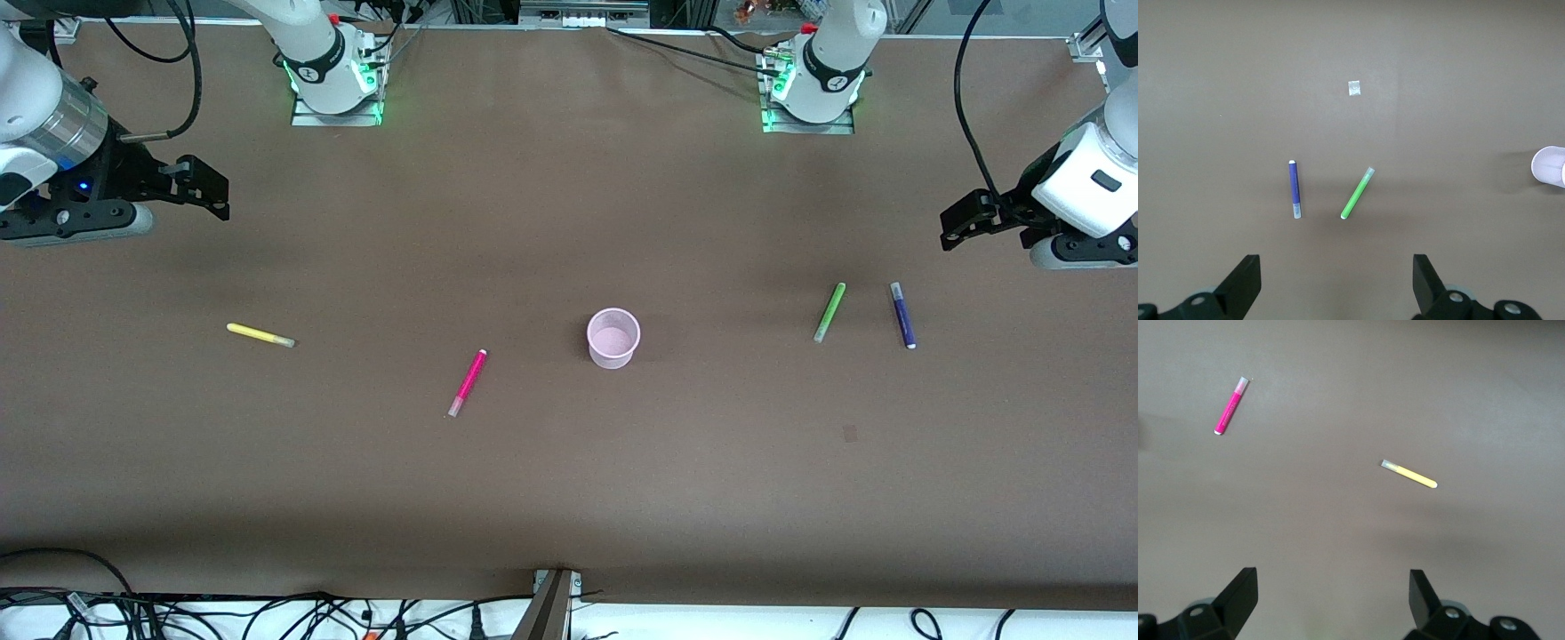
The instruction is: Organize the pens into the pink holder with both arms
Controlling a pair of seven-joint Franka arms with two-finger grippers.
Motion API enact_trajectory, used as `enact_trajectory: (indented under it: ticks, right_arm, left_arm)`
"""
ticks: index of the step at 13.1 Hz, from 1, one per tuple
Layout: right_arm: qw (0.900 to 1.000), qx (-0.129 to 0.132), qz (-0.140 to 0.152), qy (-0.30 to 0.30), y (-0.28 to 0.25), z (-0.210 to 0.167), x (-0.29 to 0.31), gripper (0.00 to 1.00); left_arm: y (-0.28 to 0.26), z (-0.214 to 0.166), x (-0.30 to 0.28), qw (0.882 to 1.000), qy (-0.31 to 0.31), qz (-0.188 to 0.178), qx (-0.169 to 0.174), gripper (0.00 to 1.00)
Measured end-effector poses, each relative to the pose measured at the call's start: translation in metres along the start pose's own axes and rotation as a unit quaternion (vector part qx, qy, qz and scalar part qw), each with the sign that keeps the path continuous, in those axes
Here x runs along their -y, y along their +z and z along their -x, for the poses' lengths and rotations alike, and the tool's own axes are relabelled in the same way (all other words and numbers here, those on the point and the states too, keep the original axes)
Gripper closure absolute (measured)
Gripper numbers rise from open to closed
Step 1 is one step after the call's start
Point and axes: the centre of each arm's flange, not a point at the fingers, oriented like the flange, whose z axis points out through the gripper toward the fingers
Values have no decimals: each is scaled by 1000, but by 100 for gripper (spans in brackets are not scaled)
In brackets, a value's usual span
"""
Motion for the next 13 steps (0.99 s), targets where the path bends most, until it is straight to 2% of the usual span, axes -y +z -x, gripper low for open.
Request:
enact_trajectory:
  ticks: [10, 12, 13]
  right_arm:
    - [1000, -3, 0, -1, -1, -1, 1, 0]
    - [1000, -3, 0, -1, -1, -1, 2, 0]
    - [1000, -3, 0, -1, -1, -1, 2, 0]
  left_arm:
    - [0, 0, 0, 1000, 0, 0, 2, 0]
    - [4, 3, 0, 1000, 0, -2, 17, 0]
    - [10, 5, 2, 999, -2, -4, 38, 0]
